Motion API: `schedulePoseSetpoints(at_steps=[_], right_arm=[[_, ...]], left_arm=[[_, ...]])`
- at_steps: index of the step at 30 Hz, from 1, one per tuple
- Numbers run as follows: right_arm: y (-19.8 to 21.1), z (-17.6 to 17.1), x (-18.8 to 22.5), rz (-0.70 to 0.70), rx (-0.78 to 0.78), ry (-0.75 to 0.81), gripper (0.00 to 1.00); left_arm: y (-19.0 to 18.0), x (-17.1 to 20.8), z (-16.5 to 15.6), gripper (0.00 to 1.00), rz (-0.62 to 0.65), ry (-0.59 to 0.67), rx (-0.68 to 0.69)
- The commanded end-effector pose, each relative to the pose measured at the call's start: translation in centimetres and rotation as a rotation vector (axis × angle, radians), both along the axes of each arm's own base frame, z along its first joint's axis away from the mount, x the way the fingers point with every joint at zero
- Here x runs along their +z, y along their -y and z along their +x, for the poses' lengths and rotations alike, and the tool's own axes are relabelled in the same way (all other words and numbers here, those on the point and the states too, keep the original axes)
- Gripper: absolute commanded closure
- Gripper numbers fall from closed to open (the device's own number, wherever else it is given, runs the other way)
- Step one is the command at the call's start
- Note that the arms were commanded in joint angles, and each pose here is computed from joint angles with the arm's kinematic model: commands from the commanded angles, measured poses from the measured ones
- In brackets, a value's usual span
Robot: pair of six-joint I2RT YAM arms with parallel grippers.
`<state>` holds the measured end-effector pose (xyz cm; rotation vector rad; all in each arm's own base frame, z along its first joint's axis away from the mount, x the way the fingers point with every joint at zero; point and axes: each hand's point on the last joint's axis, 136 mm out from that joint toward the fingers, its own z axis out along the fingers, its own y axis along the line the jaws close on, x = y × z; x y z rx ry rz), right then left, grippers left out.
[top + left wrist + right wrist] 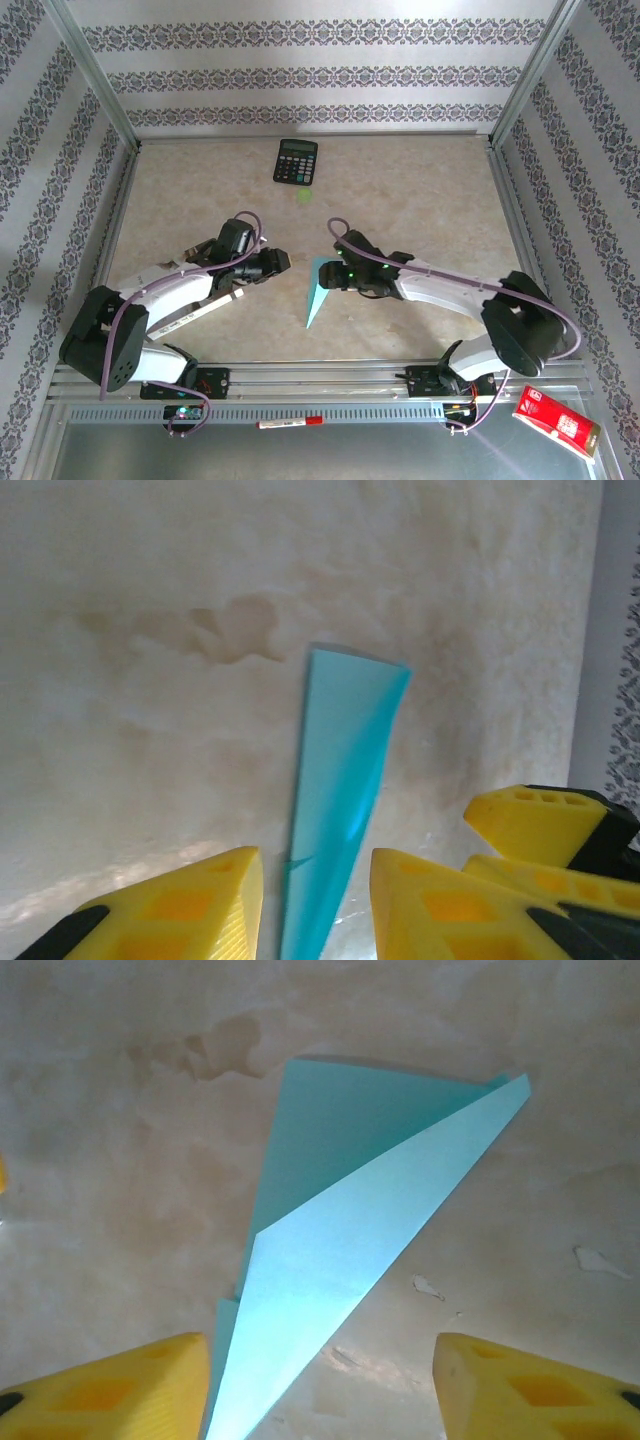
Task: Fold a paper plane with a square sheet of paper (pick it up from the middle)
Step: Move a paper plane to the center of the table.
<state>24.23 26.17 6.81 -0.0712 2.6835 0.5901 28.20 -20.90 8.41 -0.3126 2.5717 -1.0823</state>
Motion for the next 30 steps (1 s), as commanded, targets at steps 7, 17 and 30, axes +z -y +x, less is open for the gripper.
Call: schedulePoseSetpoints(at_steps=[7,17,30], right_arm=[[-1.1,1.5,-1.5,-0.205,-0.066,0.05,0.19],[-0.2,2.2,-3.2,-0.406,-0.088,0.031,0.21],[1.1,1.3,-2.2,-0.374,-0.131,0.034,0.42]], left_arm=[[-1.2,-1.7,-1.2,0.67,0.024,-0.062,0.014],[-1.0,-2.2,-1.7,0.67,0.008,-0.076,-0.004],[-1.0,-2.4,-1.7,0.66,0.015,-0.074,-0.015]])
